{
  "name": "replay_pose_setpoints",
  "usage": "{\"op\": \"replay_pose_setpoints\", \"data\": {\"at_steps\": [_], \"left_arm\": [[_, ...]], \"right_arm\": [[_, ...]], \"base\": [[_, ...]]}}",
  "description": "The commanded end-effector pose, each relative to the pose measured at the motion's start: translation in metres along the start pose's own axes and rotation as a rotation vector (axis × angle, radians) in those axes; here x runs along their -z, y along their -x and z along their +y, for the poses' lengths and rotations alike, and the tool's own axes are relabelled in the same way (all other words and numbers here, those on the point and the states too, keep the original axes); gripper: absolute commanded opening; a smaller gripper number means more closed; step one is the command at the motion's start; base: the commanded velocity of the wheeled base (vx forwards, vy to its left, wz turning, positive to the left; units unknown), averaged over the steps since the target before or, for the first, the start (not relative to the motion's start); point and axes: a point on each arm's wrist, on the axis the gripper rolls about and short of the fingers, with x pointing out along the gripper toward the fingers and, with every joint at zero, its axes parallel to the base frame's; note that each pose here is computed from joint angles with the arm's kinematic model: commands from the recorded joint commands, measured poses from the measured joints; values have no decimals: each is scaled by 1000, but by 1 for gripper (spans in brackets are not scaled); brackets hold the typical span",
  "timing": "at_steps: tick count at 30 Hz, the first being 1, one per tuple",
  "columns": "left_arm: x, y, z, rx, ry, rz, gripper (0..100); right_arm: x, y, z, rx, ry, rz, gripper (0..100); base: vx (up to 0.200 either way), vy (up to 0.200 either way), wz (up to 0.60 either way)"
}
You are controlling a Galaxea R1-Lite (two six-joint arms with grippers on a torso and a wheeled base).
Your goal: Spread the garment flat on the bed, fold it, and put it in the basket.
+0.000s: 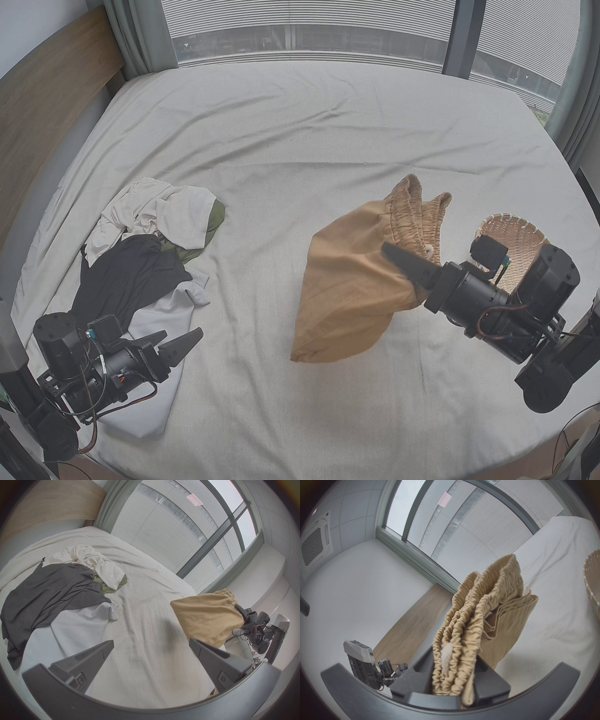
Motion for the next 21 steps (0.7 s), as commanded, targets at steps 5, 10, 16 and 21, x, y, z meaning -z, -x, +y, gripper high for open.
{"op": "replay_pose_setpoints", "data": {"at_steps": [5, 10, 16, 21], "left_arm": [[1, 0, 0, -2, 2, 6, 100], [1, 0, 0, -1, 1, 4, 100], [2, -1, 0, 2, 1, 8, 100], [2, -1, 0, 1, 1, 10, 100]], "right_arm": [[-34, 1, 6, -40, 28, -108, 0], [-54, 7, -13, 27, 61, -176, 0], [-67, 13, -27, 86, 128, -220, 0], [-82, 26, -46, 171, 174, -267, 0]], "base": [[0, 0, 0], [0, 0, 0], [0, 0, 0], [0, 0, 0]]}}
